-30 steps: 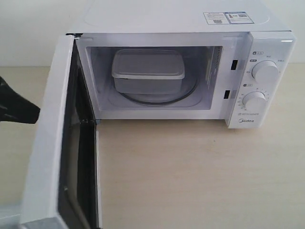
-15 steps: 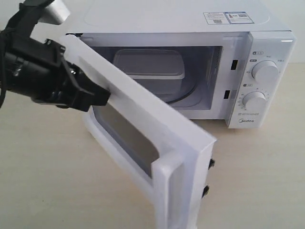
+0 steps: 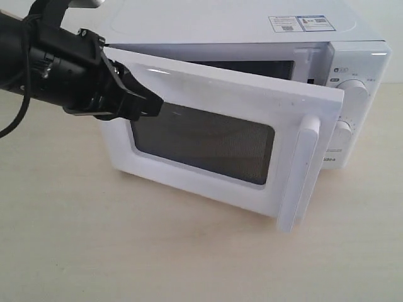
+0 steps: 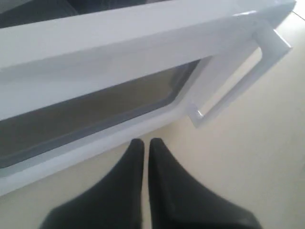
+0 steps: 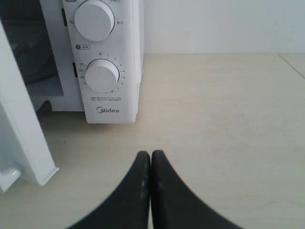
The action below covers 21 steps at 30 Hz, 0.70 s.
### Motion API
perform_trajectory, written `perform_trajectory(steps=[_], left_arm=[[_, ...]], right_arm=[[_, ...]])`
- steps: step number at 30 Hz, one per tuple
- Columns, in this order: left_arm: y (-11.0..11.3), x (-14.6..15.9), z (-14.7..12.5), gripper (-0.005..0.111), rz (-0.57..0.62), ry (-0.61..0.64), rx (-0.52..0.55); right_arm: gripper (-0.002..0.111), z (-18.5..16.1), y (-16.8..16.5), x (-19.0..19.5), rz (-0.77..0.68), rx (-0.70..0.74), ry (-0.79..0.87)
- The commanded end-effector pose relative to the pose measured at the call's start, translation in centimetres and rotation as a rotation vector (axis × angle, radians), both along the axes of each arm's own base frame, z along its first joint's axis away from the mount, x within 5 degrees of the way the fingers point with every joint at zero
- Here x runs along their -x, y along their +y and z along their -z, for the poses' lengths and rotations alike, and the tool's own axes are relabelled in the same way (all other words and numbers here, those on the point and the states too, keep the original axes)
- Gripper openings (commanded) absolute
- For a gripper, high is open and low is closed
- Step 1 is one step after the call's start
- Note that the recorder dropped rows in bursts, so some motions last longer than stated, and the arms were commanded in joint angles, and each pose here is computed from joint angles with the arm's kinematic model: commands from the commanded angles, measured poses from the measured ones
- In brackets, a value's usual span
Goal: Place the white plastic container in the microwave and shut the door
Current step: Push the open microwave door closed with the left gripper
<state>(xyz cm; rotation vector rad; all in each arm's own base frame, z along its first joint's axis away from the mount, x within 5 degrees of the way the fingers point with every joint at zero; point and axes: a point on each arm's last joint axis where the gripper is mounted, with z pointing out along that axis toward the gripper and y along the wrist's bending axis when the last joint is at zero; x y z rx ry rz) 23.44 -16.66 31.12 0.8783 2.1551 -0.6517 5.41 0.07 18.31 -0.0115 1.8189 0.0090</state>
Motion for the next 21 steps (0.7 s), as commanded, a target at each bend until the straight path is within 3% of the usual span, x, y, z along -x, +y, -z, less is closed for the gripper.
perform_trajectory(steps=[1,10,13,16,21], left_arm=[[0.2,1.0,-1.3,0.004,0.024,-0.02,0.023],[2.0,4.8,-5.5,0.004,0.039,-0.127,0.105],[2.8,6.5,-6.8,0.004,0.054,-0.143,0.133],[3.6,8.3,-8.0,0.004,0.071,-0.168,0.158],[4.8,11.0,-9.5,0.004,0.089,-0.207,0.197]], right_arm=[[0.0,-0.1,0.0,0.0,0.004,0.006,-0.013],[0.0,-0.1,0.0,0.0,0.004,0.006,-0.013],[0.0,-0.4,-0.1,0.0,-0.007,0.096,-0.043],[0.0,-1.7,-0.1,-0.2,-0.011,0.127,-0.196],[0.0,-5.0,0.0,0.2,0.007,0.009,-0.553]])
